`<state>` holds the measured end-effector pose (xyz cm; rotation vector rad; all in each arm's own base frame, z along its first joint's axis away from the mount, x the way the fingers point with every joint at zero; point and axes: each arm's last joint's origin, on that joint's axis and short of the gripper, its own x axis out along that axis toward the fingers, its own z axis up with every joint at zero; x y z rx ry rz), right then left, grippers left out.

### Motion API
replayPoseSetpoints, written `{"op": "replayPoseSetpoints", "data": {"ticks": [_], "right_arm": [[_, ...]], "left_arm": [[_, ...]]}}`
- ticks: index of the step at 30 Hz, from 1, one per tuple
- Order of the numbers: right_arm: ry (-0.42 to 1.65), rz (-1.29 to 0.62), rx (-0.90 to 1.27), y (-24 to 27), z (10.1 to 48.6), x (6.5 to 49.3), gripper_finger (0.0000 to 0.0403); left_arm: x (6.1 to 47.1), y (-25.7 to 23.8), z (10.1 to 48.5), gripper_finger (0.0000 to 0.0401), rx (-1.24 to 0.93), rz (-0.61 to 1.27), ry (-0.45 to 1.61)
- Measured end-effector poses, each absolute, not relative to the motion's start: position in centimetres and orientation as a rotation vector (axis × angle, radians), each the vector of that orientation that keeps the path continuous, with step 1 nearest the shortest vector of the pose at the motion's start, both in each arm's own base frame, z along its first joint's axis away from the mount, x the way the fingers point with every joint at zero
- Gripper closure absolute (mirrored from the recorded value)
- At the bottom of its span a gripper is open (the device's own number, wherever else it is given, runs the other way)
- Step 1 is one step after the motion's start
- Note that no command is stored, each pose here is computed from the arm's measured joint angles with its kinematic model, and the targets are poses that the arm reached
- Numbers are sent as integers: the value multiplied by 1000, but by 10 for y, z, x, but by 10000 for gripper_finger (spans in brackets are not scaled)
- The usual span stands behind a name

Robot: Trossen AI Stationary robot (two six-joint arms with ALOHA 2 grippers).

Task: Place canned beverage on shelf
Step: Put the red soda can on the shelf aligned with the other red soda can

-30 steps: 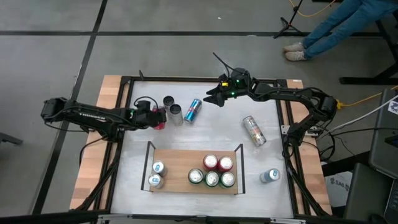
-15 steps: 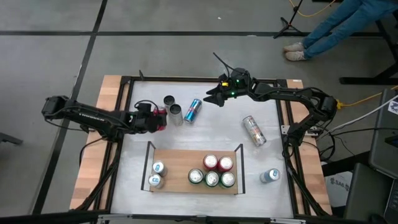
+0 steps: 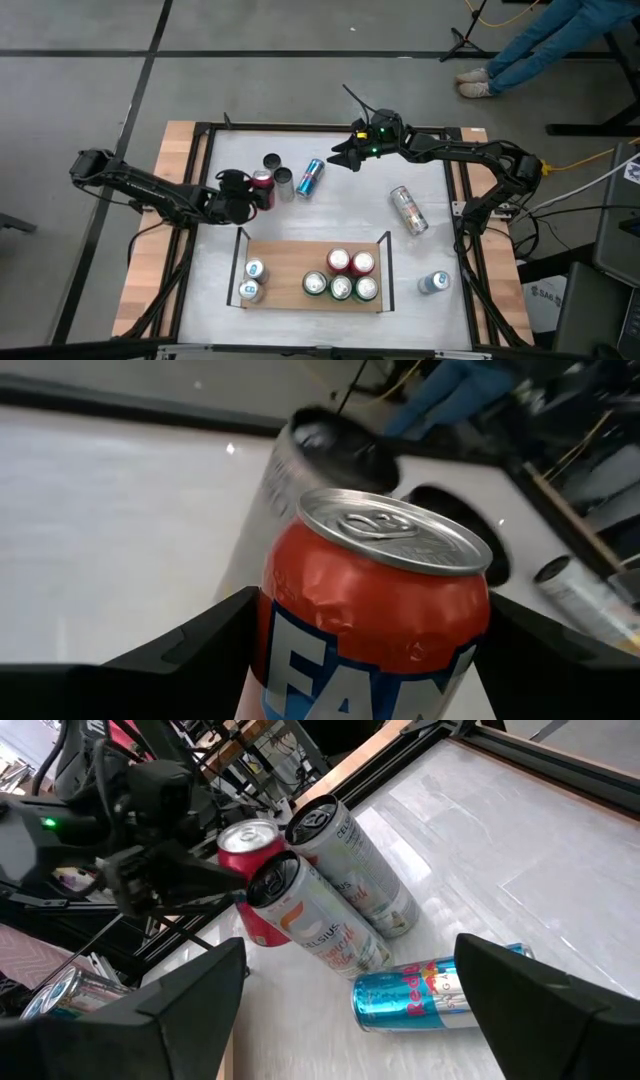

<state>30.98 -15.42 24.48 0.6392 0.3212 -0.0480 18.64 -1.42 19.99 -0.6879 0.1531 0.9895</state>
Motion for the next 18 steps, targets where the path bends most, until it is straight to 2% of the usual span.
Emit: {"op": "replayPoseSetpoints", "data": {"ticks": [18], "right_arm": [[320, -44, 632, -156, 245, 308, 56]], "left_arm": [[201, -17, 220, 99, -655, 892, 10]]}}
